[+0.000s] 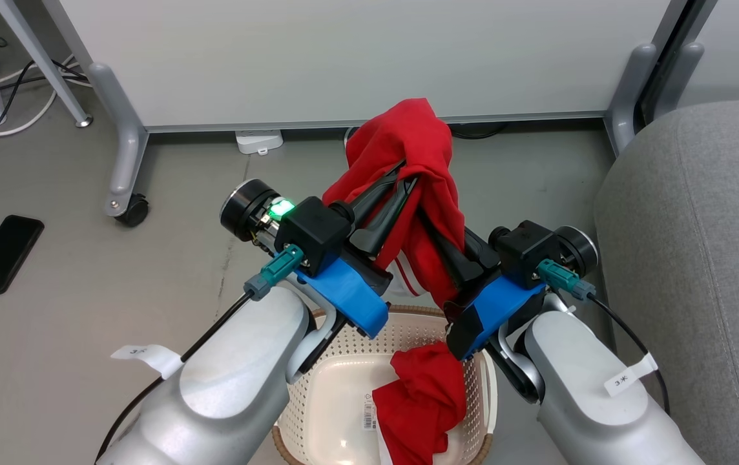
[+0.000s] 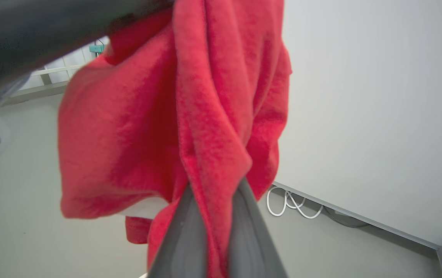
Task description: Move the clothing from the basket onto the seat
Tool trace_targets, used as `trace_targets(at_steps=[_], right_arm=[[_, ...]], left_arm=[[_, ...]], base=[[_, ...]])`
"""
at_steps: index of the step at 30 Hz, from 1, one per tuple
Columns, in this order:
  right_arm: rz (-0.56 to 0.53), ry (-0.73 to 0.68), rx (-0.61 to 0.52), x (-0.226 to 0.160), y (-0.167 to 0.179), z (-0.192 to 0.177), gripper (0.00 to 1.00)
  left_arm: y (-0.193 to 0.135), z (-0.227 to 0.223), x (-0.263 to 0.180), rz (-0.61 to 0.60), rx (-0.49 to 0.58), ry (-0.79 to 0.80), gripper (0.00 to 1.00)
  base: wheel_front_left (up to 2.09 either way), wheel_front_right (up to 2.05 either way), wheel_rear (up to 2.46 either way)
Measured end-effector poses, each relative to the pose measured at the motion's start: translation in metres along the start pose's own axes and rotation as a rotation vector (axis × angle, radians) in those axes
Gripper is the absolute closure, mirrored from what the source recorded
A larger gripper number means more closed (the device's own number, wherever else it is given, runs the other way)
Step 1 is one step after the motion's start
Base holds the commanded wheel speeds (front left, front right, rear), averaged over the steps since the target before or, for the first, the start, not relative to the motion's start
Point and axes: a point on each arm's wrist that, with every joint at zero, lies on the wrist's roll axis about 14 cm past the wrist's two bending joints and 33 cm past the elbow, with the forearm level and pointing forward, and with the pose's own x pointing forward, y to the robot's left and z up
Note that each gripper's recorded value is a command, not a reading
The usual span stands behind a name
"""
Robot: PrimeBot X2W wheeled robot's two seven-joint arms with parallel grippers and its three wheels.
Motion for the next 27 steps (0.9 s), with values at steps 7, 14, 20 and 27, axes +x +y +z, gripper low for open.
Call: trace_targets(at_steps=[7,14,20,27], right_arm=[[-0.001,-0.004,0.0,-0.0011,0.0003,0.0019,1.0],[-0.002,-0.009,-0.002,-0.002,0.0006,0.0042,1.0],[0.0,-0.009,0.0,-0.0016,0.0014,0.0041,1.0],[-0.002,-0.01,0.007,-0.0014,0.0007,0.0038,1.0]], left_arm=[[-0.0005,0.0009,-0.0004,0.0,0.003,0.0,1.0],[-0.001,0.0015,-0.0014,0.0,0.004,-0.001,1.0],[-0.0006,-0.0008,-0.0024,0.003,0.002,0.005,1.0],[0.0024,-0.0023,-0.0026,0.013,0.001,0.009,0.0]], base=[[0.0,0.0,0.0],[0.0,0.0,0.0],[0.0,0.0,0.0],[0.0,0.0,0.0]])
